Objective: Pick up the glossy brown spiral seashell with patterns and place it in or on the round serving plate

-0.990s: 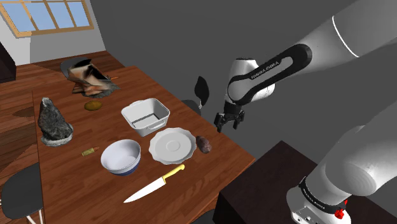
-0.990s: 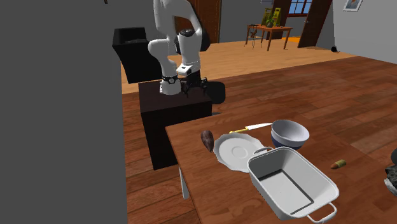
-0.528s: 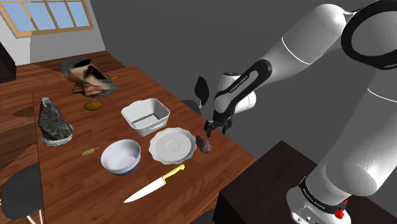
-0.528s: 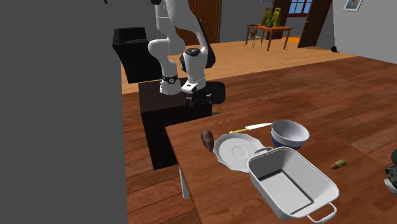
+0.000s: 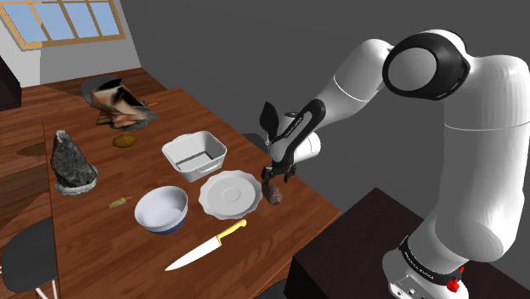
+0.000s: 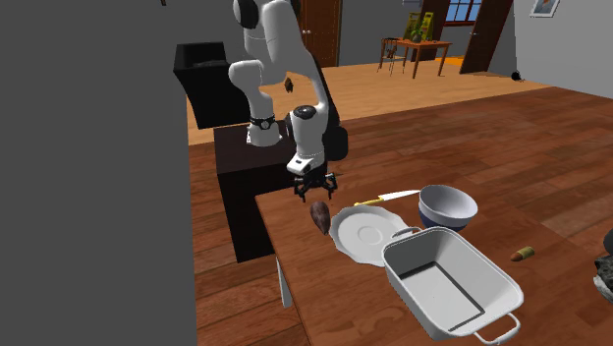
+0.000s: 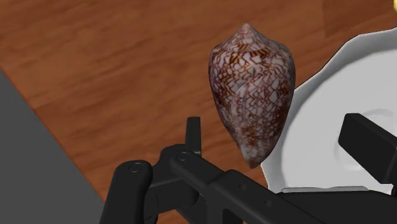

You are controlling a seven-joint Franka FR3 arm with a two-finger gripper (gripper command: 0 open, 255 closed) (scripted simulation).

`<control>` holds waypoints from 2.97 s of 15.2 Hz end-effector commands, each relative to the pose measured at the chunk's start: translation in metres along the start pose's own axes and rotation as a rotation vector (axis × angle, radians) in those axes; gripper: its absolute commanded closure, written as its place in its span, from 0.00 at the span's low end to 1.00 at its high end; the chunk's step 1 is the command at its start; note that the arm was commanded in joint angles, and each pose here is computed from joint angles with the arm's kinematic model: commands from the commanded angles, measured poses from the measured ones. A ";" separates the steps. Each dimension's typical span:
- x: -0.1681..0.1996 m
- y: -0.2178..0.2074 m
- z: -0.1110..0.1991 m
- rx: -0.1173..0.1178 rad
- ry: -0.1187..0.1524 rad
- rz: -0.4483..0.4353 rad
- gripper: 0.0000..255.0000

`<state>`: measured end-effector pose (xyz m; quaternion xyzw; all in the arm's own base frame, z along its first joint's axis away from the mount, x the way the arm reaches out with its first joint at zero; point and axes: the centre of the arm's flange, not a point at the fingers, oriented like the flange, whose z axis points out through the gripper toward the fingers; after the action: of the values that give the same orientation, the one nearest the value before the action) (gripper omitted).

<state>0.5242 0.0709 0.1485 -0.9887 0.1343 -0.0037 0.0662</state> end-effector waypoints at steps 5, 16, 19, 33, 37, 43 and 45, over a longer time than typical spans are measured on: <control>0.014 -0.004 0.043 0.003 0.012 0.007 0.00; 0.015 -0.004 0.067 0.003 0.012 0.007 0.00; 0.015 -0.004 0.067 0.003 0.012 0.007 1.00; 0.014 -0.009 0.035 0.003 0.012 0.007 1.00; 0.014 -0.011 0.014 0.003 0.012 0.007 1.00; 0.014 -0.015 -0.017 0.003 0.012 0.007 1.00; 0.014 -0.017 -0.026 0.003 0.012 0.007 1.00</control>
<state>0.5416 0.0794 0.1709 -0.9881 0.1378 -0.0094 0.0670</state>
